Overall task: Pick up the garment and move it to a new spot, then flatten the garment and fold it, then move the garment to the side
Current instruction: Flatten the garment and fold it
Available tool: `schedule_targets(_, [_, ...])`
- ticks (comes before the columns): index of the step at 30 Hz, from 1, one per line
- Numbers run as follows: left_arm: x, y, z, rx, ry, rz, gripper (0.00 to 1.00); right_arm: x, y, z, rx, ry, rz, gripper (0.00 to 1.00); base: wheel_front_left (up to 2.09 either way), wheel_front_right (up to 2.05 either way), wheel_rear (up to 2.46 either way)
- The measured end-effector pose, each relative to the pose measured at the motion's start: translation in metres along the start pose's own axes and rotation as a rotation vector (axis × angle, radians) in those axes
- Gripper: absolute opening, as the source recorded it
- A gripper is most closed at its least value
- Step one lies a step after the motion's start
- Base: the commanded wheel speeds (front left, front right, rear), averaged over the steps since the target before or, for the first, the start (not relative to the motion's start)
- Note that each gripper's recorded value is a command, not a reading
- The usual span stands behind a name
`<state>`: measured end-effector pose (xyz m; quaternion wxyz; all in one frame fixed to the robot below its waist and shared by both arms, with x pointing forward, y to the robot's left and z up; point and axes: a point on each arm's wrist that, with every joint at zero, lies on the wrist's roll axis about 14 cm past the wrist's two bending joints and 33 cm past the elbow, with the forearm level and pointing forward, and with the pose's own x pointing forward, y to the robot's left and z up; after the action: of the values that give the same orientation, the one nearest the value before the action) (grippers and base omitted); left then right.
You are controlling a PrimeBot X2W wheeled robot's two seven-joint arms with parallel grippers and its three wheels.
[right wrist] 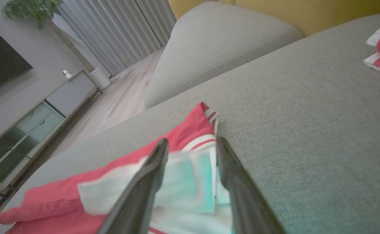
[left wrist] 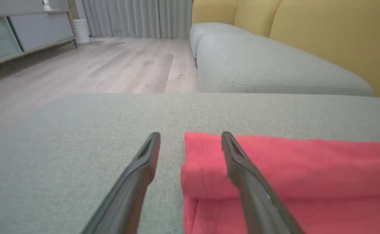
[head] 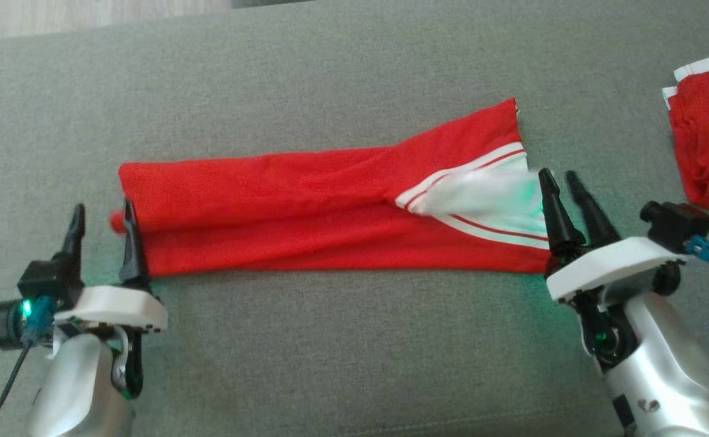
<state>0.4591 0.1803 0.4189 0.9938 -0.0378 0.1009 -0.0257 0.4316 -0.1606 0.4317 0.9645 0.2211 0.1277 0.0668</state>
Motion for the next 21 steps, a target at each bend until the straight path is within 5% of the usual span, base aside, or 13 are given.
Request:
schedule_targets(9, [-0.029,0.001,0.014,0.022,-0.068,0.051,1.00,-0.005,0.001,0.033,-0.085,-0.160,-0.031,1.00,0.00,0.00,0.00])
schedule_targets(21, [-0.104,0.007,-0.012,-0.022,-0.030,0.111,1.00,-0.050,-0.010,-0.011,-0.114,-0.084,-0.119,1.00,0.00,0.00,0.00])
